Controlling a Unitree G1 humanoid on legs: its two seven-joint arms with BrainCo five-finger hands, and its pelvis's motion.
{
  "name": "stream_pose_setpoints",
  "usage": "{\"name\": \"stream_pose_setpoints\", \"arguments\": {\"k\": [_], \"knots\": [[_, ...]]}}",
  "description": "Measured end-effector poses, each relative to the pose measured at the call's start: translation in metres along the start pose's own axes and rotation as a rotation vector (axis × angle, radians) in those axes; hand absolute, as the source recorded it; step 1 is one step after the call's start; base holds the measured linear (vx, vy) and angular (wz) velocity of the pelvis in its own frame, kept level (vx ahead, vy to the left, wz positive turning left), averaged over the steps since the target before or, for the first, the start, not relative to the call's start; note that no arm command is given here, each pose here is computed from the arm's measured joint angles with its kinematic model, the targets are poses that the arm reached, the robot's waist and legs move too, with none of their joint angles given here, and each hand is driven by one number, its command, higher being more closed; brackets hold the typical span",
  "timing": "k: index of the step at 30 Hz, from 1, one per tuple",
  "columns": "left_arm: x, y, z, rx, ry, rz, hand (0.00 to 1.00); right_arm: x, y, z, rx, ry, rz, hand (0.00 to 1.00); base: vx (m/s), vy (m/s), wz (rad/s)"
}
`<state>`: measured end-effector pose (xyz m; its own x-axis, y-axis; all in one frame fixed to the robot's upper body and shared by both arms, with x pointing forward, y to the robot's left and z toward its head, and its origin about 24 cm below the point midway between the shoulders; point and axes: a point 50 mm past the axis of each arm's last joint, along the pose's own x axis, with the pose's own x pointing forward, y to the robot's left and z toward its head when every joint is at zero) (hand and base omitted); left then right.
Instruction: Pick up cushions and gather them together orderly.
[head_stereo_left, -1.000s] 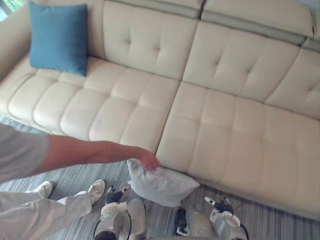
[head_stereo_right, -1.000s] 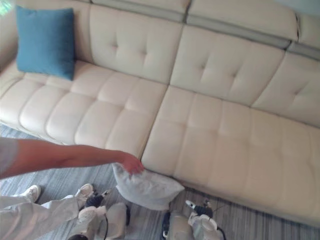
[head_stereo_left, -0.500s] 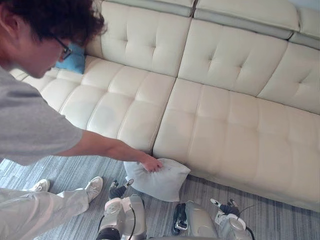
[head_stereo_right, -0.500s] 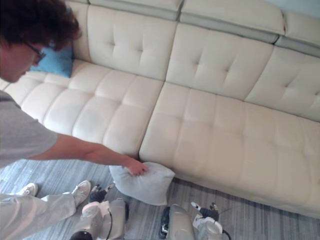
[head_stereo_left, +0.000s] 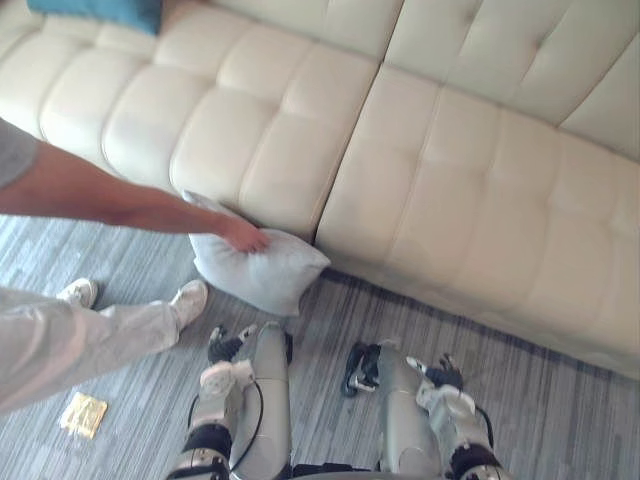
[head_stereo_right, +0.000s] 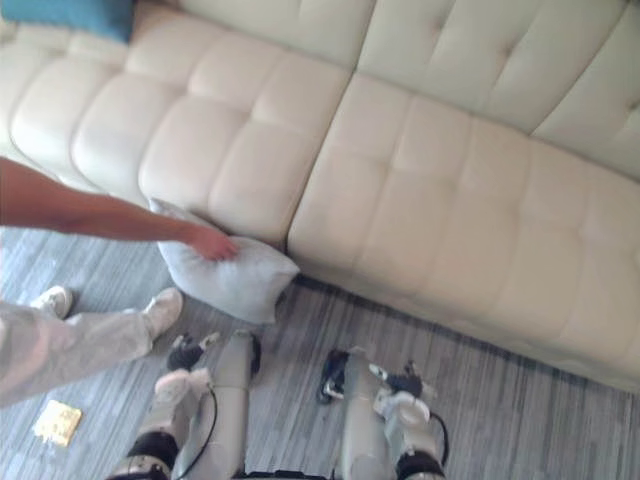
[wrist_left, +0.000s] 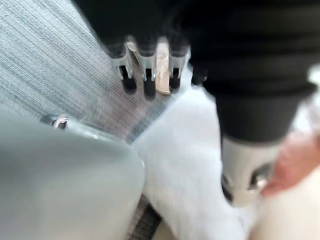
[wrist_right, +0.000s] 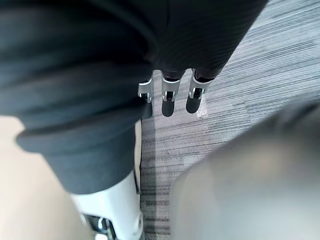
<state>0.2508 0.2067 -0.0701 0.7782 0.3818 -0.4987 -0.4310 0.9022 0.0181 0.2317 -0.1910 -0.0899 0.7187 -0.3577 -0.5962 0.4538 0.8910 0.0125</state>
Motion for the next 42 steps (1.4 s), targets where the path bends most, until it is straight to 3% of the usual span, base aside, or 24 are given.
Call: {"name": "stream_pose_setpoints", "arguments": {"k": [4, 16, 23, 34, 42], "knots": [[0.003, -0.006, 0.014, -0.024, -0.041, -0.008, 0.0, 0.002, 0.02, 0.019, -0.012, -0.059, 0.046, 0.0, -0.03, -0.021, 0.07], [-0.002, -0.013, 0.006, -0.026, -0.029, -0.018, 0.0, -0.003, 0.022, 0.005, -0.057, -0.033, 0.062, 0.0, 0.07, -0.008, 0.05], [-0.01, -0.006, -0.022, 0.003, 0.055, -0.018, 0.0, -0.011, 0.01, -0.02, -0.102, 0.024, 0.059, 0.0, 0.09, -0.02, -0.02], [-0.045, 0.013, -0.1, 0.04, 0.318, -0.009, 0.0, -0.038, -0.038, -0.092, -0.125, 0.259, -0.042, 0.0, 0.14, 0.011, -0.03], [-0.054, 0.011, -0.114, 0.125, 0.356, -0.073, 0.0, -0.046, -0.037, -0.107, -0.141, 0.322, -0.011, 0.0, 0.04, 0.025, 0.09]]}}
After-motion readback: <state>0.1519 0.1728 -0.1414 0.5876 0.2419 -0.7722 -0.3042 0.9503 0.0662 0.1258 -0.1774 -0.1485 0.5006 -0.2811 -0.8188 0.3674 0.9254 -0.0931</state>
